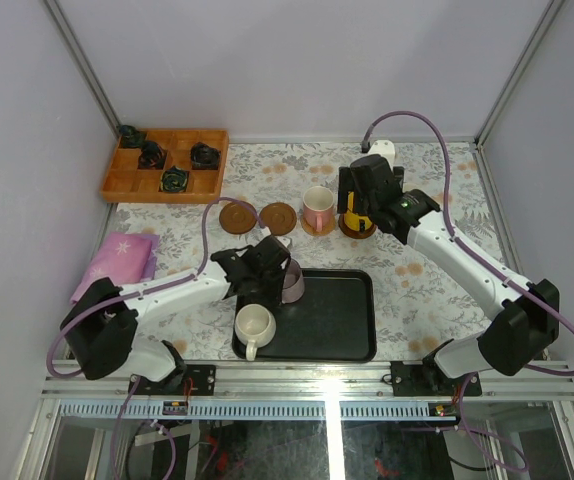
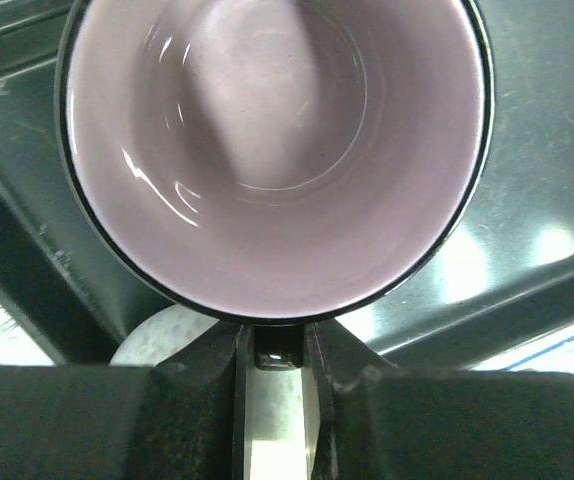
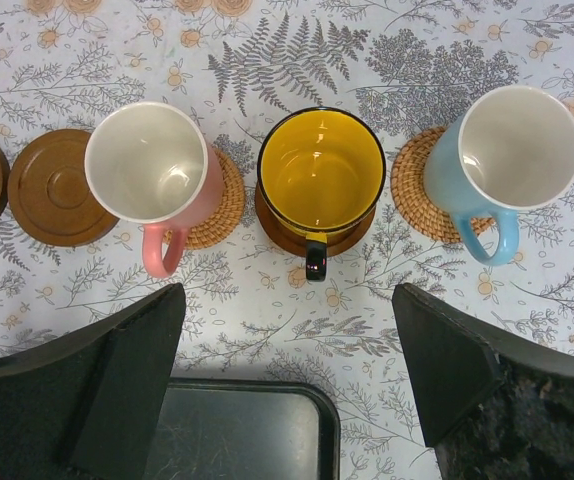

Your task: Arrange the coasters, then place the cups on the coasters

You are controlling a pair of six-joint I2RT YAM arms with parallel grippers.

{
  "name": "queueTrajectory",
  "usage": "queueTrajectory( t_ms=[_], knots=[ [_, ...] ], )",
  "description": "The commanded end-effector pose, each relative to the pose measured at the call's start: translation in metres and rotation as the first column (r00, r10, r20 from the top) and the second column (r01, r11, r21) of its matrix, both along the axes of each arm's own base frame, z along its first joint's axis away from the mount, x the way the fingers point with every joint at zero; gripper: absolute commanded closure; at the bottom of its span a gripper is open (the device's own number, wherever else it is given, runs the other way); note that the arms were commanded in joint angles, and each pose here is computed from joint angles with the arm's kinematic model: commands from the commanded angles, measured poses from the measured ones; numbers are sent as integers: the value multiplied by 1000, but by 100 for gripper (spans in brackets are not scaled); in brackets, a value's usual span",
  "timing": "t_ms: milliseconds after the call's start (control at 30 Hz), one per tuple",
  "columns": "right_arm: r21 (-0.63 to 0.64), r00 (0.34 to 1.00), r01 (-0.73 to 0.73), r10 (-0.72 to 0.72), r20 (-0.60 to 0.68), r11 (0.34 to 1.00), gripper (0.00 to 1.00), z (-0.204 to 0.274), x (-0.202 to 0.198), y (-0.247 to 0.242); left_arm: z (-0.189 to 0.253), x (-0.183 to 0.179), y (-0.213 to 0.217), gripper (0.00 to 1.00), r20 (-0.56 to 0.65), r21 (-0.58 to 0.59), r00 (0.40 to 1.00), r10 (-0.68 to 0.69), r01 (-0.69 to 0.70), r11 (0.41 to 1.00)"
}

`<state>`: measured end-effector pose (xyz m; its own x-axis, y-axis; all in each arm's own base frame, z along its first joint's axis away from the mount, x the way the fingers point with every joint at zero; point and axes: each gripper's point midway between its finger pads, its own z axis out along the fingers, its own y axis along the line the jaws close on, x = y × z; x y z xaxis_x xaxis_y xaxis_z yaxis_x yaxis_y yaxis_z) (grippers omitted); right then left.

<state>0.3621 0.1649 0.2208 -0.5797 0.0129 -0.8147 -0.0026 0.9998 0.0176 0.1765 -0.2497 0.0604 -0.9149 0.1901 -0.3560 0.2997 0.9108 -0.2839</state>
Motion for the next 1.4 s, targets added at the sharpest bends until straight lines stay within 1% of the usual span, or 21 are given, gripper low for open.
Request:
queueTrajectory(
  t_ms=[0,167,267,500,700,900,1167,1367],
  knots=[
    [32,999,10,-12,50,999,8,11,4,-1,31,31,14,100,167,54,984,60,-70,996],
    [13,998,19,-20,63,1000,8,13,7,-4,66,68,23,100,316,105,942,110,-151,983],
    [3,997,31,-31,77,1000,8,15,11,-6,74,96,25,100,353,117,925,143,-196,974],
    [13,993,58,-59,102,998,10,20,16,-11,80,176,39,100,344,50,893,292,-328,943],
    [6,990,83,-83,112,997,11,22,19,-18,64,220,36,100,315,47,895,315,-346,937],
    [0,990,94,-93,106,996,11,20,21,-23,55,240,23,100,284,8,905,315,-331,944],
    [4,992,94,-94,88,996,11,13,23,-25,44,250,15,100,272,-17,904,329,-338,941],
    [10,992,94,-95,83,995,11,12,24,-26,39,250,13,100,253,-20,908,334,-340,940]
  ],
)
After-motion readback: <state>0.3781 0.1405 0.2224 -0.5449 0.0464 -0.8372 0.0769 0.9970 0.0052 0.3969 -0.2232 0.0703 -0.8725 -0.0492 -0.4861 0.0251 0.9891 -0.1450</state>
